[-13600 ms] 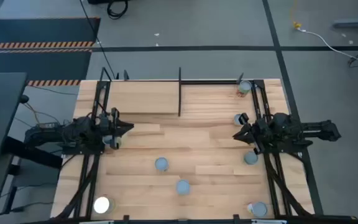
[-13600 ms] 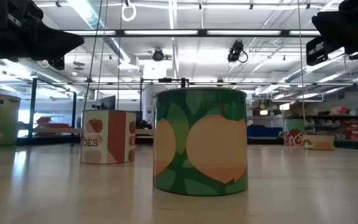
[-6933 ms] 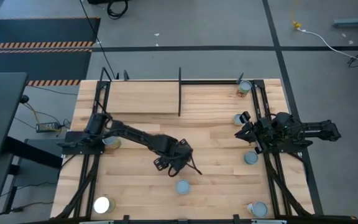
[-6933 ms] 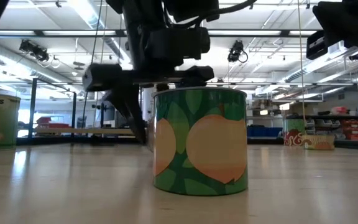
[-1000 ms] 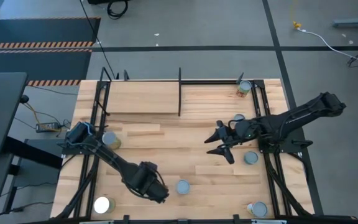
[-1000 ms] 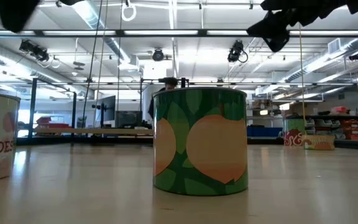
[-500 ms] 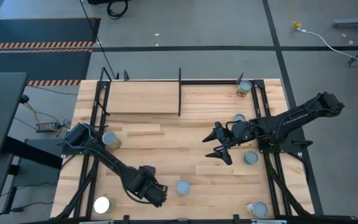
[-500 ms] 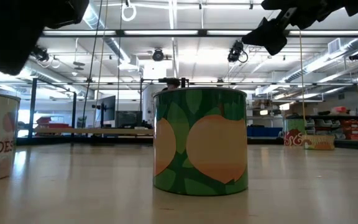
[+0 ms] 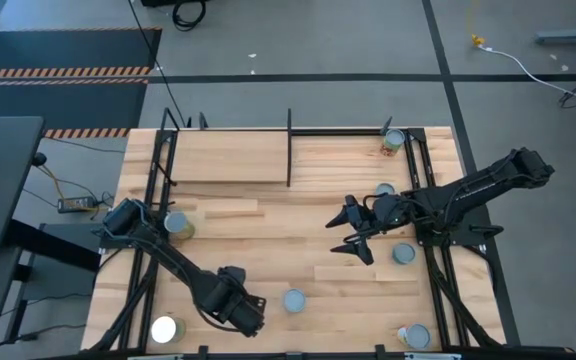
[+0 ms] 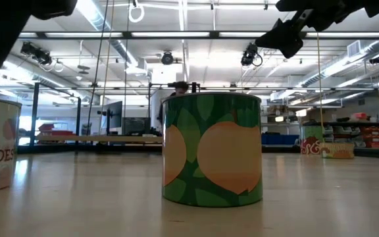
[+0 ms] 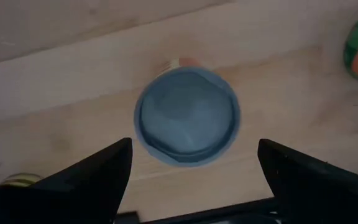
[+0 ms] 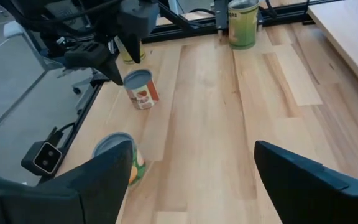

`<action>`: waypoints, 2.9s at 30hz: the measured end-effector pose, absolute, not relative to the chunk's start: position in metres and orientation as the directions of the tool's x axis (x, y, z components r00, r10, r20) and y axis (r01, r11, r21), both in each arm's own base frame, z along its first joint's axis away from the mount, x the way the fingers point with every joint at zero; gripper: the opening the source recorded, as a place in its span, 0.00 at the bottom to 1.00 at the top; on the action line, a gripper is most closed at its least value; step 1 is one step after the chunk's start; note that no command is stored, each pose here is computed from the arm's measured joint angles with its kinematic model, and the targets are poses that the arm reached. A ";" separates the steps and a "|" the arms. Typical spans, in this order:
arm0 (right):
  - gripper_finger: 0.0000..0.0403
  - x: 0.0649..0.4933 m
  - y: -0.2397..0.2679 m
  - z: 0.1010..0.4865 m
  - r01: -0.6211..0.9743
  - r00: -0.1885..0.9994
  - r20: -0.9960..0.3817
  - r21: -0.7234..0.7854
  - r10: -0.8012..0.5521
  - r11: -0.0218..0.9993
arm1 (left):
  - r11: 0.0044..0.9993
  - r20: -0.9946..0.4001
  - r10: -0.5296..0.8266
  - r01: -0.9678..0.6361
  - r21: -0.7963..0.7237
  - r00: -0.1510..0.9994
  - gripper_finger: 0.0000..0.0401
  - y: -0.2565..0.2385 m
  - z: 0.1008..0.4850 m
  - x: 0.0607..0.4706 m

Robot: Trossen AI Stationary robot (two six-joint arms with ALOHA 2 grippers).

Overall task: Pick and place cans onto a shelf
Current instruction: Put the canned diced tomatoes on the shelf

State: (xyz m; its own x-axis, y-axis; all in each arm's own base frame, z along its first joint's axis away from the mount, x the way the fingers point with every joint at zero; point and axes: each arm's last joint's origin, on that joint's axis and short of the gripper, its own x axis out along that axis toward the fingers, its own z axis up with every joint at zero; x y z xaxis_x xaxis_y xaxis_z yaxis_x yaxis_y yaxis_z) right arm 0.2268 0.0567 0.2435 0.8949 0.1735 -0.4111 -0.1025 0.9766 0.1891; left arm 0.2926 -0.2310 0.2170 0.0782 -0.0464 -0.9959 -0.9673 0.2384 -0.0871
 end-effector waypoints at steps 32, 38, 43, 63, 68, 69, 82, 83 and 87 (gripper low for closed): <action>0.85 0.227 0.057 0.243 -0.104 0.894 -0.412 0.188 0.174 0.977 | 0.300 -0.997 -0.033 -0.951 -0.072 0.065 0.88 -0.221 0.200 0.301; 0.85 0.227 0.057 0.243 -0.103 0.894 -0.412 0.188 0.174 0.977 | 0.301 -0.997 -0.026 -0.951 -0.075 0.070 0.88 -0.221 0.200 0.301; 0.85 0.227 0.057 0.243 -0.103 0.895 -0.412 0.188 0.174 0.977 | 0.302 -0.997 -0.017 -0.950 -0.077 0.075 0.88 -0.220 0.189 0.303; 0.85 0.229 0.048 0.264 -0.027 0.889 -0.439 0.237 0.132 0.971 | 0.468 -0.994 -0.063 -0.877 -0.109 0.090 0.70 -0.188 0.208 0.323; 0.84 0.227 0.045 0.297 -0.007 0.852 -0.516 0.154 0.086 0.988 | 0.545 -0.996 0.024 -0.836 -0.062 0.089 0.70 -0.140 0.247 0.319; 0.83 0.226 0.045 0.304 -0.004 0.849 -0.523 0.131 0.072 0.991 | 0.554 -0.995 0.041 -0.831 -0.049 0.086 0.70 -0.126 0.256 0.316; 0.81 0.225 0.020 0.325 0.132 0.820 -0.566 0.034 -0.090 0.991 | 0.761 -0.992 0.095 -0.649 0.016 0.087 0.70 0.078 0.311 0.282; 0.81 0.224 0.018 0.323 0.155 0.806 -0.581 0.027 -0.111 0.987 | 0.781 -0.992 0.092 -0.624 0.020 0.082 0.70 0.093 0.309 0.280; 0.81 0.223 0.007 0.320 0.266 0.773 -0.599 0.009 -0.208 0.964 | 0.843 -0.992 0.104 -0.536 0.047 0.077 0.70 0.148 0.297 0.271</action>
